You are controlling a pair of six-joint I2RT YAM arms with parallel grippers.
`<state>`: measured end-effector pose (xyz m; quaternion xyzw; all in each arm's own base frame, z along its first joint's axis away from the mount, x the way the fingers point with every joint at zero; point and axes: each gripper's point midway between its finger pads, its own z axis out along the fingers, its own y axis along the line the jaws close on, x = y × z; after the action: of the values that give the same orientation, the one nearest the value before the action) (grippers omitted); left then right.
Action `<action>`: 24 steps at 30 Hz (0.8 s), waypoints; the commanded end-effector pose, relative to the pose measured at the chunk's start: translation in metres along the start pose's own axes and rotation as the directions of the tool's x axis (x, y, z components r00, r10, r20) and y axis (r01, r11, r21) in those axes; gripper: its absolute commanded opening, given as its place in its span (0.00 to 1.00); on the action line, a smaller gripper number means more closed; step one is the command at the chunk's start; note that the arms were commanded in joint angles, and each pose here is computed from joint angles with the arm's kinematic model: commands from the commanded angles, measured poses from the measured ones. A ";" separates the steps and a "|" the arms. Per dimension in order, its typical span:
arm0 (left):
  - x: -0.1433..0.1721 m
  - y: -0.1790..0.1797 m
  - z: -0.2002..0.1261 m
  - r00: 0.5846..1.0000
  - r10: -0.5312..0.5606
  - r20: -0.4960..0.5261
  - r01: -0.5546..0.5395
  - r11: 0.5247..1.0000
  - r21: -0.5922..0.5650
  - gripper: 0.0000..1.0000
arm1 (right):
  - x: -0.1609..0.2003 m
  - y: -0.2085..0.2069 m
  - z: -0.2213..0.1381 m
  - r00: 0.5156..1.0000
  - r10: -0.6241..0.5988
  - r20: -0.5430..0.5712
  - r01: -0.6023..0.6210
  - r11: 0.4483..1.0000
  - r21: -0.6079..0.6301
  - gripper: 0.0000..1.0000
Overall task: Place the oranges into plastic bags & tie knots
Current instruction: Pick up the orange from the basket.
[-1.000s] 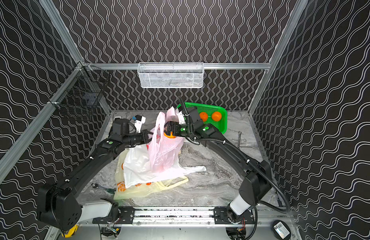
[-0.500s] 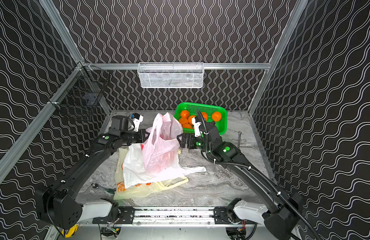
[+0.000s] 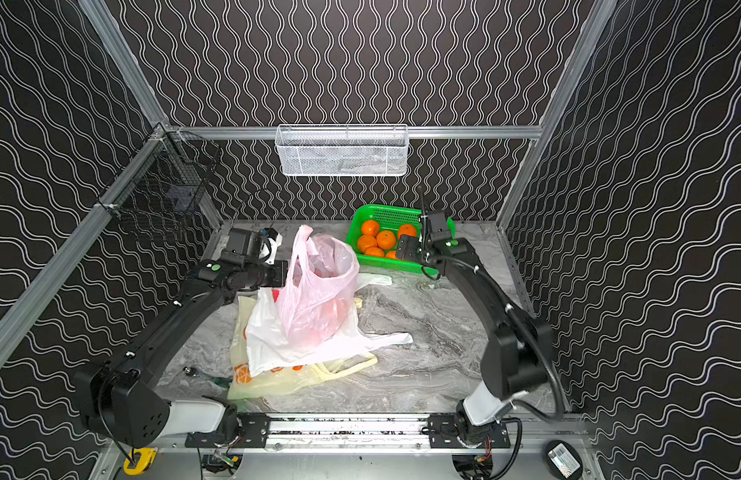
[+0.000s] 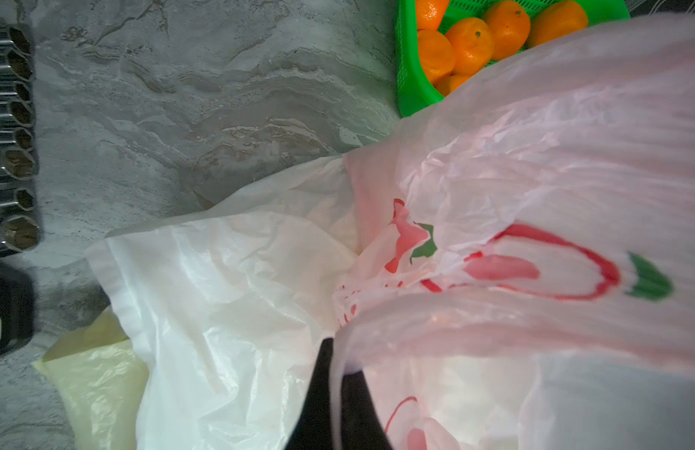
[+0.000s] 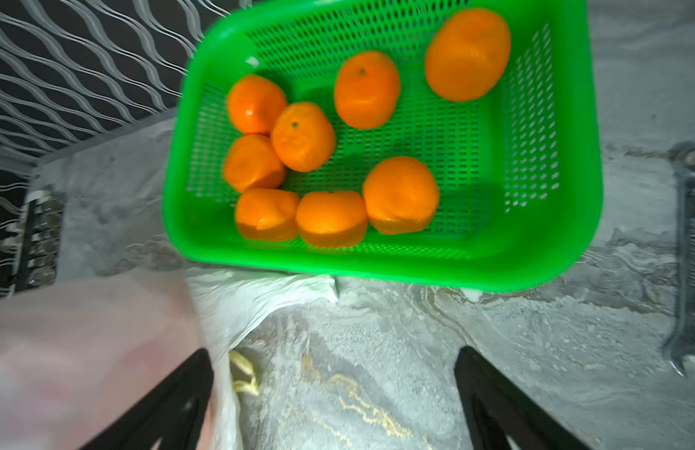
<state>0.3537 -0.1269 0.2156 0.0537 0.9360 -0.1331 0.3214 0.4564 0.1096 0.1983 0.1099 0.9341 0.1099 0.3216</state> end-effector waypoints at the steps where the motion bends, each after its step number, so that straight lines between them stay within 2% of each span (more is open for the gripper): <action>1: -0.001 0.006 -0.001 0.999 0.047 -0.009 -0.047 0.997 -0.056 0.00 | 0.006 -0.014 0.023 0.989 0.056 -0.134 -0.053 0.998 0.023 0.95; 7: 0.000 -0.001 0.001 0.997 0.075 -0.023 -0.076 0.995 -0.064 0.00 | -0.005 -0.027 0.073 0.972 0.117 -0.204 -0.107 0.992 0.063 0.95; 13: 0.004 -0.007 0.007 0.996 0.077 -0.034 -0.078 0.996 -0.042 0.00 | -0.010 -0.031 0.109 0.962 0.124 -0.242 -0.105 0.990 0.091 0.96; 24: 0.008 -0.013 0.009 0.996 0.083 -0.042 -0.084 0.996 -0.030 0.00 | 0.009 -0.042 0.149 0.937 0.156 -0.313 -0.113 0.982 0.152 0.93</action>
<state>0.3499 -0.1403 0.2079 0.0864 0.9420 -0.1029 0.3076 0.5434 0.0951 0.0739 0.1662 0.9670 0.0976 0.1664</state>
